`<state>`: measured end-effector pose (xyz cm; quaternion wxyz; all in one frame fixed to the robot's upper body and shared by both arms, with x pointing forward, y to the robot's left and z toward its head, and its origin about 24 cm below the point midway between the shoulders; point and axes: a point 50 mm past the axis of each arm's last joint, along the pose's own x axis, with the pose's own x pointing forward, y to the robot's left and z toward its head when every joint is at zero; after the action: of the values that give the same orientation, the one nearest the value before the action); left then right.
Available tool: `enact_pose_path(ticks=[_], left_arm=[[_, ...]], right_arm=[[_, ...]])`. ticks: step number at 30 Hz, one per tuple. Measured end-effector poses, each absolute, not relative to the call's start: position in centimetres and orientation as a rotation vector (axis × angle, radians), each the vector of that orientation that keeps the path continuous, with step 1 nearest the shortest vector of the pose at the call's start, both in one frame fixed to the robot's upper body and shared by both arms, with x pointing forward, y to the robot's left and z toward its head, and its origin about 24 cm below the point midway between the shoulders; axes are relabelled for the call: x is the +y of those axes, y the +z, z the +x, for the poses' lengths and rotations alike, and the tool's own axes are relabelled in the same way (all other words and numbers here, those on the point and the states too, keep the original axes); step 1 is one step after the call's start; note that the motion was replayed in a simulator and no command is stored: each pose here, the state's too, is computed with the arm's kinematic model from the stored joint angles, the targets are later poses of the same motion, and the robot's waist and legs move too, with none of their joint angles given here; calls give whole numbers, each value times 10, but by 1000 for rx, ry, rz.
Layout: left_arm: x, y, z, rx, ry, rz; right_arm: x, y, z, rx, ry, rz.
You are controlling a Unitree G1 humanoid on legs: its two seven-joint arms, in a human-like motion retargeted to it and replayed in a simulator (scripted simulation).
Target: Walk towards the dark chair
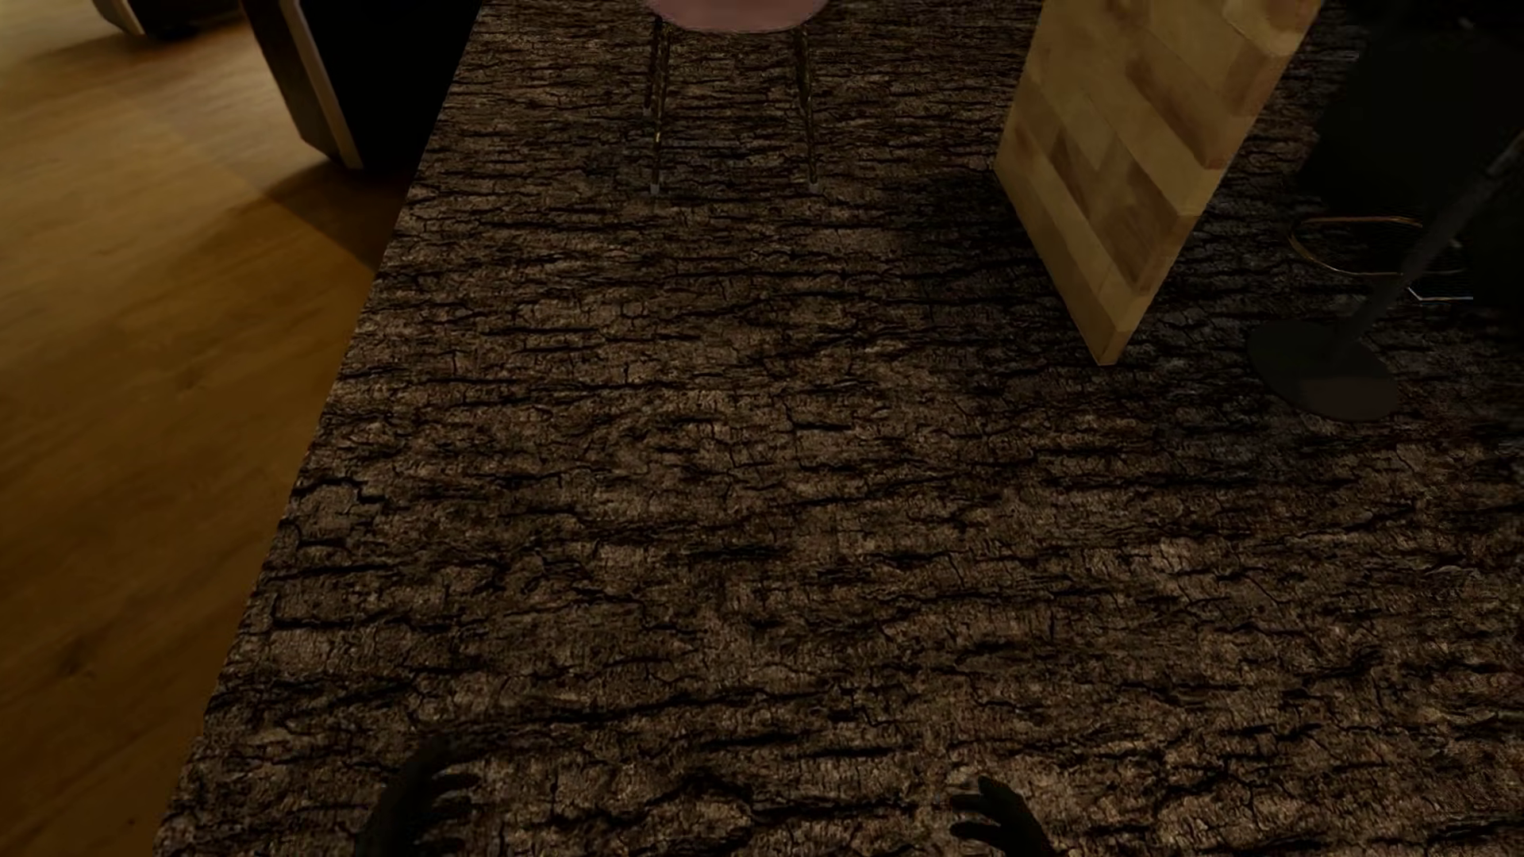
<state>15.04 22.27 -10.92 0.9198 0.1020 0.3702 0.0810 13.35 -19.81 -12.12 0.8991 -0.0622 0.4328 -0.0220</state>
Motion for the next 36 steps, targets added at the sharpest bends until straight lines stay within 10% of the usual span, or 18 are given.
enact_pose_path(ticks=[2, 8, 14, 20, 25, 29, 32, 36], left_arm=[[184, -103, 178, 719, 81, 146], [241, -118, 119, 871, 110, 178], [185, -102, 176, 684, 114, 98], [243, -113, 138, 800, 153, 194], [174, -104, 182, 736, -37, 165], [201, -118, 140, 813, -33, 121], [232, -113, 135, 803, 53, 201], [214, -106, 159, 706, 223, 144]], right_arm=[[-229, -134, 100, 1045, -38, -238], [-185, -109, 166, 730, -46, -40], [-209, -138, 94, 991, -15, -157], [-194, -119, 145, 842, -83, -160], [-220, -134, 102, 1001, 12, -198], [-199, -122, 129, 834, -108, -85], [-180, -108, 166, 702, -1, -83], [-200, -119, 145, 848, 1, -89]])
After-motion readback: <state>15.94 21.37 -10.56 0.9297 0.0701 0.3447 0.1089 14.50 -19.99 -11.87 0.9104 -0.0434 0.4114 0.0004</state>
